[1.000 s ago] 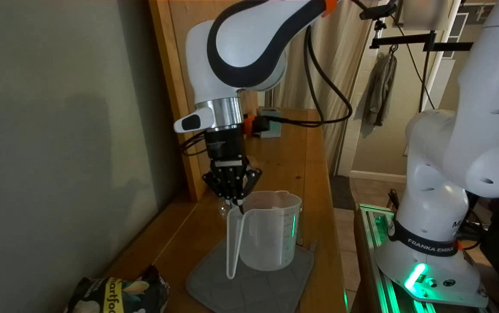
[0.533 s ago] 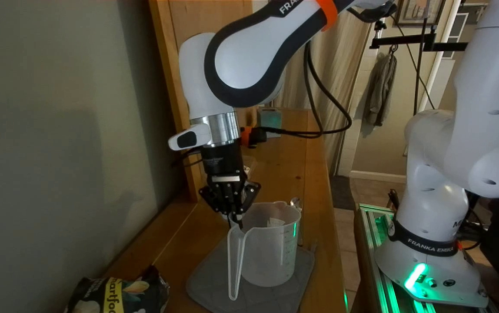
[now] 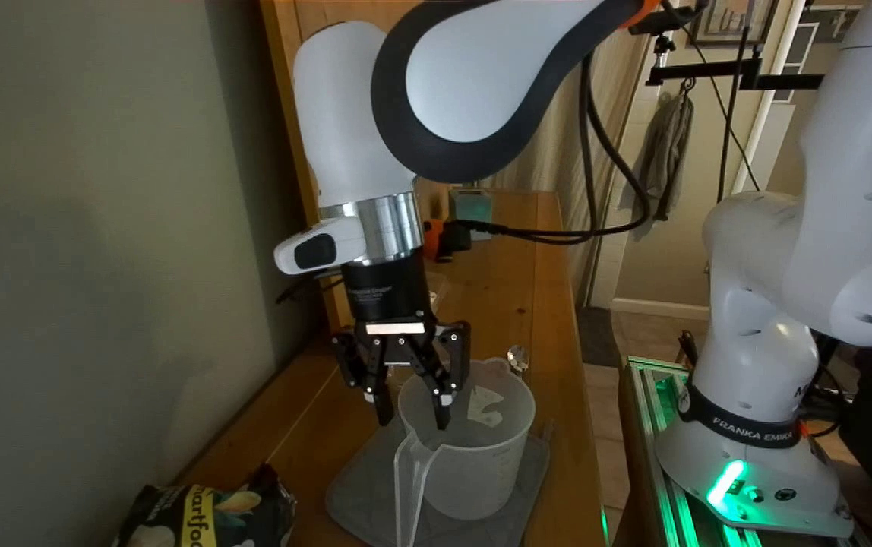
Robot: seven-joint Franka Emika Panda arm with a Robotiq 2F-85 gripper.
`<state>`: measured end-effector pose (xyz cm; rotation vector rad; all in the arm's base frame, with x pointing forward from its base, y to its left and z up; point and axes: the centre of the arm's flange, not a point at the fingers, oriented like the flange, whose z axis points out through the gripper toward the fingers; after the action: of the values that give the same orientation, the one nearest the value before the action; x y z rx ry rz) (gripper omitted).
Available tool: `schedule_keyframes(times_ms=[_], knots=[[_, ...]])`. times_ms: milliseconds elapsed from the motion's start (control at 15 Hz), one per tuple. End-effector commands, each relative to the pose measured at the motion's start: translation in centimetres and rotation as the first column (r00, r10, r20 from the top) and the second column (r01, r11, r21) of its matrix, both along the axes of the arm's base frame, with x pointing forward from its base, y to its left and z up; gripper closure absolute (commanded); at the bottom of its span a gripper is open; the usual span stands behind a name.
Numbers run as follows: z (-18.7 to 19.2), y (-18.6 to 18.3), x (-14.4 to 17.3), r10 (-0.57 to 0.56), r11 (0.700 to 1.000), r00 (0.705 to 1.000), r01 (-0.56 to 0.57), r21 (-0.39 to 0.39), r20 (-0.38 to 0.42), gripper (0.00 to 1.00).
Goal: Pour the contents of the plastic jar into the glass cup
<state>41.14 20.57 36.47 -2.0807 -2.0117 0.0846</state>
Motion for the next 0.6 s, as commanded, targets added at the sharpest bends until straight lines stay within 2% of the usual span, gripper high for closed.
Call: schedule_keyframes(times_ms=[0, 133, 400, 533], knots=[[3.3, 1.1, -1.6, 0.004, 0.998, 1.000, -0.003, -0.062, 0.023, 0.05], [4.8, 1.0, -2.3, -0.001, 0.996, 1.000, 0.004, -0.090, 0.031, 0.00], [7.9, 0.6, -3.7, -0.013, 0.991, 1.000, 0.016, -0.133, 0.023, 0.00], [9.5, 0.9, -4.6, -0.036, 0.992, 0.999, 0.039, -0.122, 0.024, 0.00]])
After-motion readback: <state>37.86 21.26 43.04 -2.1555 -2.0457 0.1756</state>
